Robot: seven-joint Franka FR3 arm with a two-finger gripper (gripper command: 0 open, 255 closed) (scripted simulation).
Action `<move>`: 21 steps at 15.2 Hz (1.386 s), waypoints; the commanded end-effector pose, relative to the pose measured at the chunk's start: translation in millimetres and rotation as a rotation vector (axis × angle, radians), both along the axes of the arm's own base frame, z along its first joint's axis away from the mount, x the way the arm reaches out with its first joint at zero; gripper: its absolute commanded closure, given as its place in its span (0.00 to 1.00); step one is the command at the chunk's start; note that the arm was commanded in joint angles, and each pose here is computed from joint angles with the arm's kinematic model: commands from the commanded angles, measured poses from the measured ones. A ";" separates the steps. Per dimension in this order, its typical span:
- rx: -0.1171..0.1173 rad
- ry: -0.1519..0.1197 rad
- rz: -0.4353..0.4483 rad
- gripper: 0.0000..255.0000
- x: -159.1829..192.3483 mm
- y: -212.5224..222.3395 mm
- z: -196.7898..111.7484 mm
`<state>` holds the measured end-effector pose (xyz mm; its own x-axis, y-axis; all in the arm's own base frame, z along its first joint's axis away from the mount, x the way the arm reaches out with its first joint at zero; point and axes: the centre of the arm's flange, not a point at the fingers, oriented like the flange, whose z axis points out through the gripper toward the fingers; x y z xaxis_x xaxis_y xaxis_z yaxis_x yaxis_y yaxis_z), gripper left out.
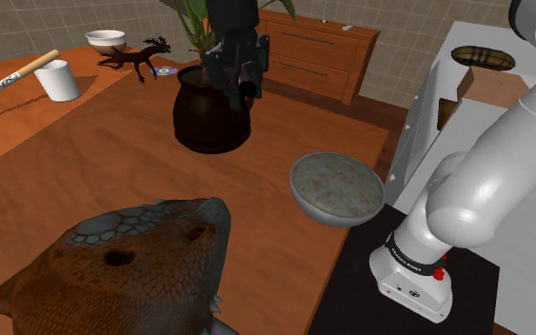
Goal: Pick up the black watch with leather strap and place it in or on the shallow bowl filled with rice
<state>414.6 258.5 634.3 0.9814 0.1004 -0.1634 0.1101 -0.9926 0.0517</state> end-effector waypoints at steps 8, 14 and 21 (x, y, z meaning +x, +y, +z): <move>0.000 0.000 0.000 1.00 -112.0 -33.5 -1.6; 0.000 0.000 0.000 1.00 -193.5 -59.2 -2.8; 0.000 0.000 0.000 1.00 -193.5 -59.2 -39.7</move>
<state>220.6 200.0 599.8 0.9815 0.1003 -0.1634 0.1100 -0.9926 0.0515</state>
